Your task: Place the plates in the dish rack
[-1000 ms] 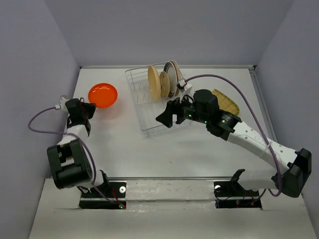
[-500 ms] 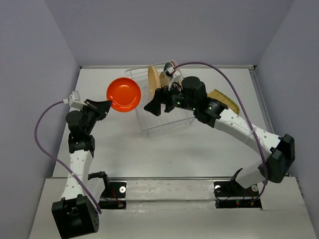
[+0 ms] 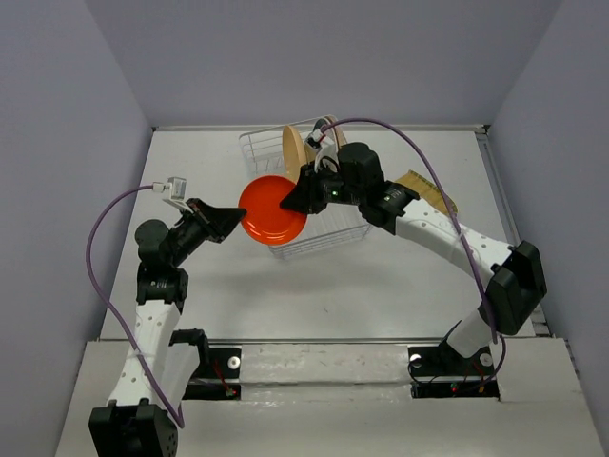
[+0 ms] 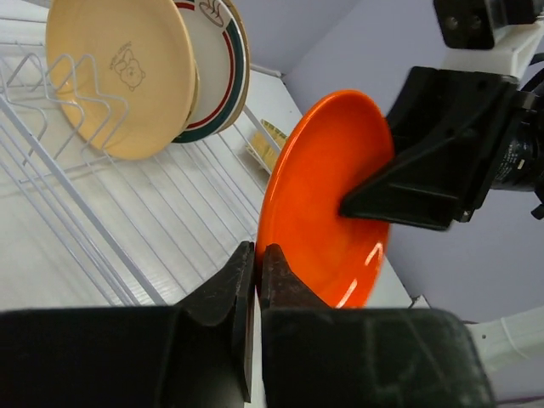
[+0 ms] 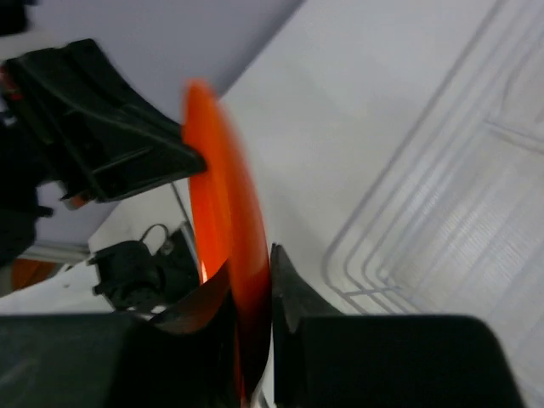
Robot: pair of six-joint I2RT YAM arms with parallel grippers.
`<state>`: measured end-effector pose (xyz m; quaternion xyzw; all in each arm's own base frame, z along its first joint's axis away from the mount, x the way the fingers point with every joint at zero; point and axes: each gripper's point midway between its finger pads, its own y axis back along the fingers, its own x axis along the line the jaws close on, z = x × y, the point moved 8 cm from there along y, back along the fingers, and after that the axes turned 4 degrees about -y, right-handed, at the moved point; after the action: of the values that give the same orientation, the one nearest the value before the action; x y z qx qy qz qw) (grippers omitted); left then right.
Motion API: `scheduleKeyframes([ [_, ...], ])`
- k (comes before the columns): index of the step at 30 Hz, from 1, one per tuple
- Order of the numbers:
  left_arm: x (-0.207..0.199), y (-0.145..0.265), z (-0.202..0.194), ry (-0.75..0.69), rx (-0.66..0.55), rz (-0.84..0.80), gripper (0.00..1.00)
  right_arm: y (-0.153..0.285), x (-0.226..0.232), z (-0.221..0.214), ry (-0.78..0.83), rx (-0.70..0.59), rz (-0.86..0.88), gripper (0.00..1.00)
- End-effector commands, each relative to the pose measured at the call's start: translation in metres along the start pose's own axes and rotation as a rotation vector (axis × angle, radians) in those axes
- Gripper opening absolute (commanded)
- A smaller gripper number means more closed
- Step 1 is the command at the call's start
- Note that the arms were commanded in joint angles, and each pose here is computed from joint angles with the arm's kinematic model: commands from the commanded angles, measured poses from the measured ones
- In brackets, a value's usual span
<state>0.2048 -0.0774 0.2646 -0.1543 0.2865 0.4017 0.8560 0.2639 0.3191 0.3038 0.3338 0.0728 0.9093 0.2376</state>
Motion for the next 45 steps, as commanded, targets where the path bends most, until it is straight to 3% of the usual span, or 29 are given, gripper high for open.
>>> scheduleKeyframes([
  [1, -0.015, 0.003, 0.006, -0.075, -0.012, -0.091, 0.27, 0.005, 0.029, 0.03, 0.03, -0.134, 0.151, 0.07],
  [2, -0.015, 0.004, 0.005, -0.085, -0.009, -0.088, 0.4, 0.006, 0.029, 0.031, 0.031, -0.141, 0.152, 0.07],
  [3, -0.017, 0.005, 0.005, -0.096, -0.013, -0.087, 0.79, 0.004, 0.028, 0.035, 0.028, -0.164, 0.127, 0.07],
  [4, -0.017, 0.007, 0.006, -0.11, -0.019, -0.082, 0.99, 0.005, 0.026, 0.039, 0.026, -0.189, 0.094, 0.07],
  [8, -0.01, 0.013, 0.019, -0.199, -0.066, 0.139, 0.99, -0.011, 0.0, 0.054, 0.017, -0.25, -0.15, 0.07],
  [11, -0.017, 0.014, 0.018, -0.268, -0.03, 0.238, 0.99, -0.031, -0.024, 0.066, 0.014, -0.281, -0.341, 0.07],
  [18, -0.028, 0.02, 0.011, -0.346, -0.048, 0.277, 0.99, -0.057, -0.079, 0.099, 0.086, -0.411, -0.821, 0.07],
  [22, -0.03, 0.021, 0.012, -0.348, -0.055, 0.278, 0.99, -0.062, -0.089, 0.118, 0.134, -0.479, -0.95, 0.07],
  [30, -0.033, 0.023, 0.007, -0.342, -0.035, 0.27, 0.99, -0.096, -0.11, 0.105, 0.241, -0.456, -1.1, 0.07],
  [45, -0.035, 0.023, 0.007, -0.341, -0.039, 0.266, 0.99, -0.144, -0.146, 0.052, 0.35, -0.297, -1.157, 0.07],
])
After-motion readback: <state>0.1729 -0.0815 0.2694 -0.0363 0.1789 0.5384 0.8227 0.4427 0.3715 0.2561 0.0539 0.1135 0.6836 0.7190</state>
